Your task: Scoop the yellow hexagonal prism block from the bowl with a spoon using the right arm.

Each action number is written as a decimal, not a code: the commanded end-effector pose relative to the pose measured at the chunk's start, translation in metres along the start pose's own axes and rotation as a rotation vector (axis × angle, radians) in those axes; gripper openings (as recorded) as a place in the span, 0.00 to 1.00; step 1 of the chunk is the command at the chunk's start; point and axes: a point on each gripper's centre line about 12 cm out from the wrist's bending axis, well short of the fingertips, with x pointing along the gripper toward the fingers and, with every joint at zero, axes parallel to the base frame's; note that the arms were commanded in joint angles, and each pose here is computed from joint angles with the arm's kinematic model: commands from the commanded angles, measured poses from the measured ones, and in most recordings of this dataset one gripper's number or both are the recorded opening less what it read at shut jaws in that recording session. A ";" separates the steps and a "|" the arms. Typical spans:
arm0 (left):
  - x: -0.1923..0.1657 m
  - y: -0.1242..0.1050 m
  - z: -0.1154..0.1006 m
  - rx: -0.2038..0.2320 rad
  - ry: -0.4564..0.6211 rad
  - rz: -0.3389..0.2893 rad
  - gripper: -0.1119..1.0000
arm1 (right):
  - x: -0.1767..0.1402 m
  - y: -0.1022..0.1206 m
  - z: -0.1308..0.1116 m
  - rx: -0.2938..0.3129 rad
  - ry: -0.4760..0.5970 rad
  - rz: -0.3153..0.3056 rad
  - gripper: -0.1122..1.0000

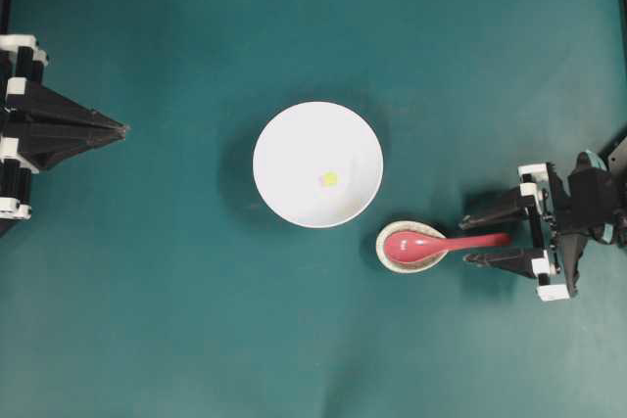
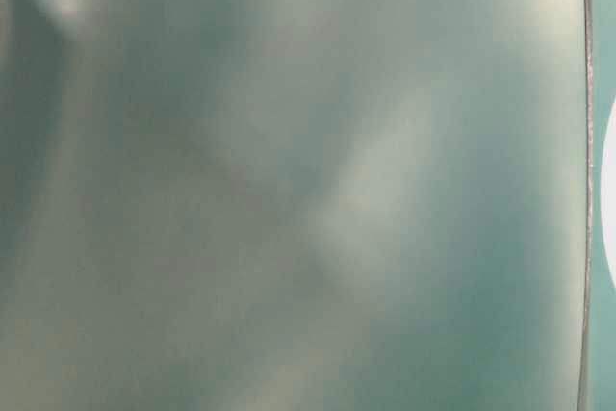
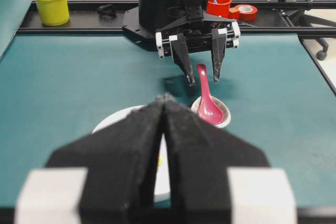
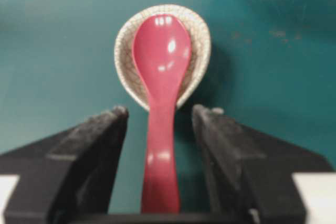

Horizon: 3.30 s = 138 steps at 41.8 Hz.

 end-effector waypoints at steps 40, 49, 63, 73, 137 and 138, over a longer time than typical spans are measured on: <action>0.002 0.000 0.006 0.005 -0.015 0.000 0.11 | 0.005 0.002 -0.003 -0.050 0.007 -0.003 0.60; 0.002 0.000 0.006 0.006 -0.015 0.000 0.11 | 0.004 0.002 -0.003 -0.050 0.008 -0.004 0.55; 0.002 0.000 0.006 0.008 -0.015 0.000 0.11 | 0.005 0.003 -0.002 -0.050 0.003 -0.001 0.34; 0.002 0.000 0.006 0.008 -0.017 0.000 0.11 | 0.002 0.003 0.005 -0.045 -0.022 0.005 0.31; 0.002 0.000 0.008 0.011 -0.029 0.001 0.11 | 0.066 -0.072 0.202 0.168 0.510 -0.111 0.31; 0.002 0.000 0.008 0.009 -0.029 0.000 0.11 | 0.068 -0.072 0.202 0.169 0.528 -0.106 0.31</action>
